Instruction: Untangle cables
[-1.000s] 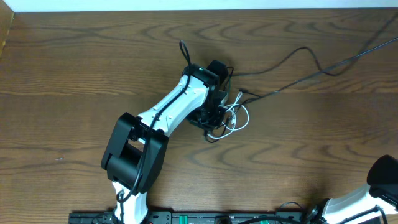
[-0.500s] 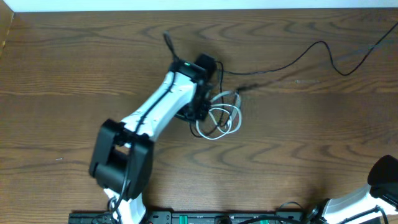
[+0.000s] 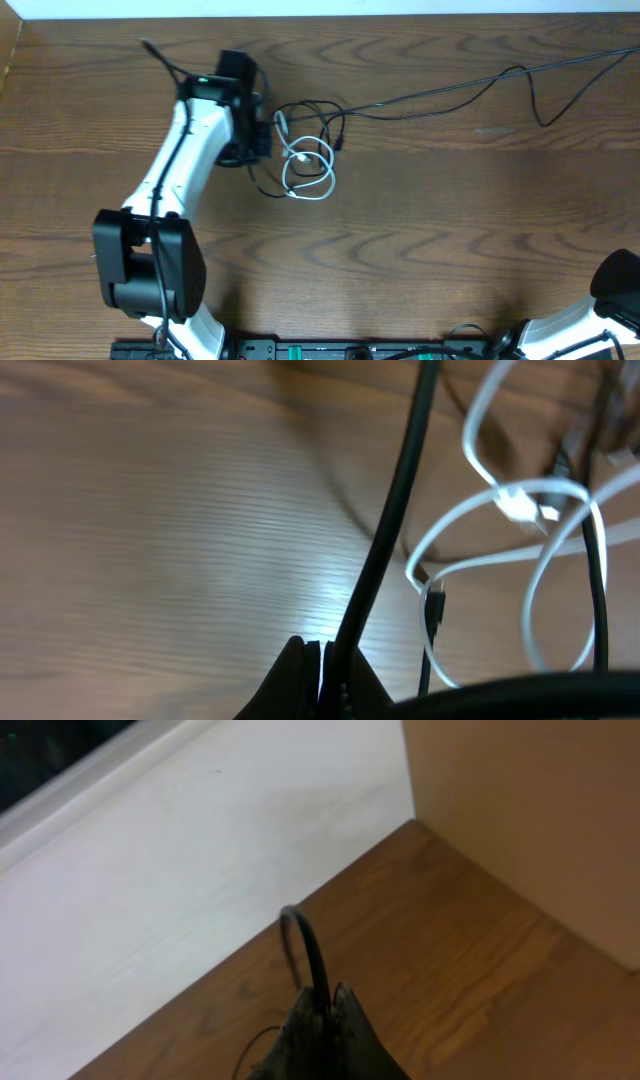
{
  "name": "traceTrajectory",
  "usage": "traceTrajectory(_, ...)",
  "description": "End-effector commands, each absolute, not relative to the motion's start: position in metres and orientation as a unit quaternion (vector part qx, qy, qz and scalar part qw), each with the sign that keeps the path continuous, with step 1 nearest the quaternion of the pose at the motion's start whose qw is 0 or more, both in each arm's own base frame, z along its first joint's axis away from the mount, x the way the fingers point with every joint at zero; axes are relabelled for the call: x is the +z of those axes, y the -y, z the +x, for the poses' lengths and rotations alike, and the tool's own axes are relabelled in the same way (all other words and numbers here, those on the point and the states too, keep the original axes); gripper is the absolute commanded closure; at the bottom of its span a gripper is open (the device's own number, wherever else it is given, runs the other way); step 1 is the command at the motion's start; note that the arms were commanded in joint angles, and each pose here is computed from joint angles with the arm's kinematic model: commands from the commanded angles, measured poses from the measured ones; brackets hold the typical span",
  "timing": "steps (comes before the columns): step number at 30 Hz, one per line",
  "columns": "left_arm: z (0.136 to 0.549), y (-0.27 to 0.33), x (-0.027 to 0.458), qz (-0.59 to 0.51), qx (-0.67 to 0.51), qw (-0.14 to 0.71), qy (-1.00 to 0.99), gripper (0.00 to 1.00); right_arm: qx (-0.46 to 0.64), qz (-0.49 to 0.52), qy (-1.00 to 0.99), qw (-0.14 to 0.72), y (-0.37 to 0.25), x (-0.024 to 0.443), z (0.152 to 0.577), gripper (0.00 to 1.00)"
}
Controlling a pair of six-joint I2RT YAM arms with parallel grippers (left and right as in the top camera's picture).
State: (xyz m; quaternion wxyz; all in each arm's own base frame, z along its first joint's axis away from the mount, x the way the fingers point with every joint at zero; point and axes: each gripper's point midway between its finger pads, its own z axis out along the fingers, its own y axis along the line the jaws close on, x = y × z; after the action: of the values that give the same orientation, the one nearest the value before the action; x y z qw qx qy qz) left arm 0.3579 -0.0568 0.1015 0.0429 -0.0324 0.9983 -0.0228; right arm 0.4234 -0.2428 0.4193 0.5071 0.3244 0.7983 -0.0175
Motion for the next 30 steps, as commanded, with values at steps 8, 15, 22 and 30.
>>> traceTrajectory(8, 0.376, -0.014, 0.106, -0.117, 0.031, 0.08, -0.989, 0.93, -0.069, 0.359, -0.788, 0.495, 0.267, 0.412, 0.408, 0.99)
traceTrajectory(15, 0.381, 0.026, 0.112, 0.0, -0.035, 0.089, -0.995, 0.92, 0.006, 0.27, -0.83, 0.487, 0.228, 0.395, 0.432, 0.86)
traceTrajectory(22, 0.39, 0.054, 0.185, 0.044, -0.051, 0.194, -0.979, 0.93, 0.078, 0.148, -0.864, 0.475, 0.165, 0.388, 0.449, 0.34)
traceTrajectory(30, 0.369, 0.099, 0.339, 0.116, -0.154, 0.421, -0.887, 0.93, 0.119, 0.03, -0.881, 0.456, 0.082, 0.382, 0.464, 0.2)
